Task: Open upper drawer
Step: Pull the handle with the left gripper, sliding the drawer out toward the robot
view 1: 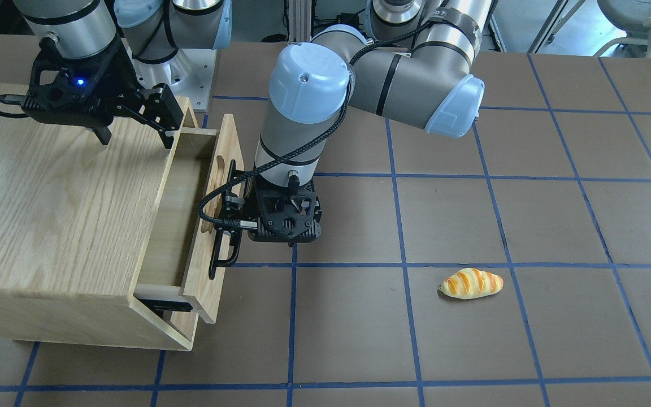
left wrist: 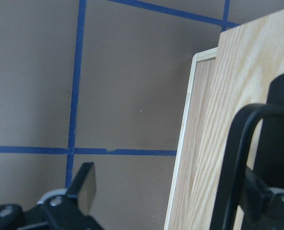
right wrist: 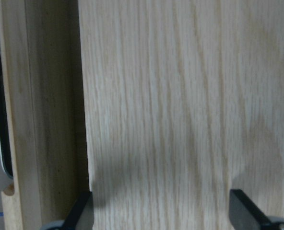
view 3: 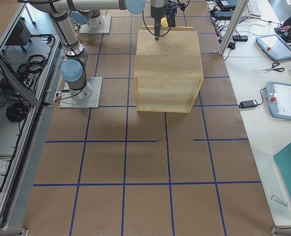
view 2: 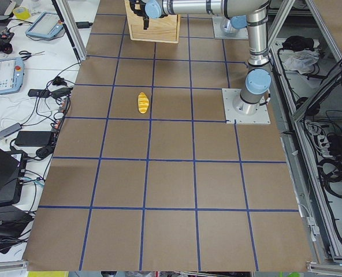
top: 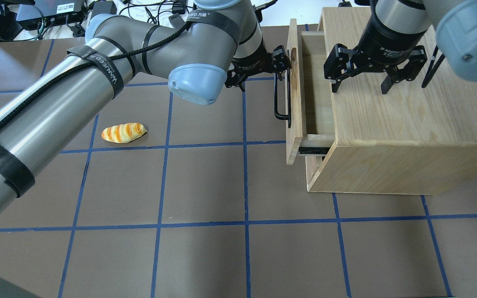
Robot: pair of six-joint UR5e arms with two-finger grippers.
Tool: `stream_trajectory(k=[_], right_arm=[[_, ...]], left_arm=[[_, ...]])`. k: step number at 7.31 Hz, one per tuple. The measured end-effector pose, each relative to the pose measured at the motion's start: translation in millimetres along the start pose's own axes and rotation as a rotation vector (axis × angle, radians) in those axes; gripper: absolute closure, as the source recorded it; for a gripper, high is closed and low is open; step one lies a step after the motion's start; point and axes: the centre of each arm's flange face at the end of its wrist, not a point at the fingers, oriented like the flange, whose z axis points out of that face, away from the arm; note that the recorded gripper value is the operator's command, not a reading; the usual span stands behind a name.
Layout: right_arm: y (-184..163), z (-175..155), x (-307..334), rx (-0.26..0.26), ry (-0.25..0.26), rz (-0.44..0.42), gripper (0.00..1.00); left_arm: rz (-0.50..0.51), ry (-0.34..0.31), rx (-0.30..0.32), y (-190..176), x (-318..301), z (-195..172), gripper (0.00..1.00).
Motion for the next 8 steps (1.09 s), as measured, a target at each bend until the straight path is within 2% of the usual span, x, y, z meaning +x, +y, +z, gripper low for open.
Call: stream_trajectory(k=[8], right_arm=[[0, 0, 0, 0.0, 0.001, 0.0, 0.0]], left_arm=[[0.02, -0.059, -0.004, -39, -63, -23, 0.0]])
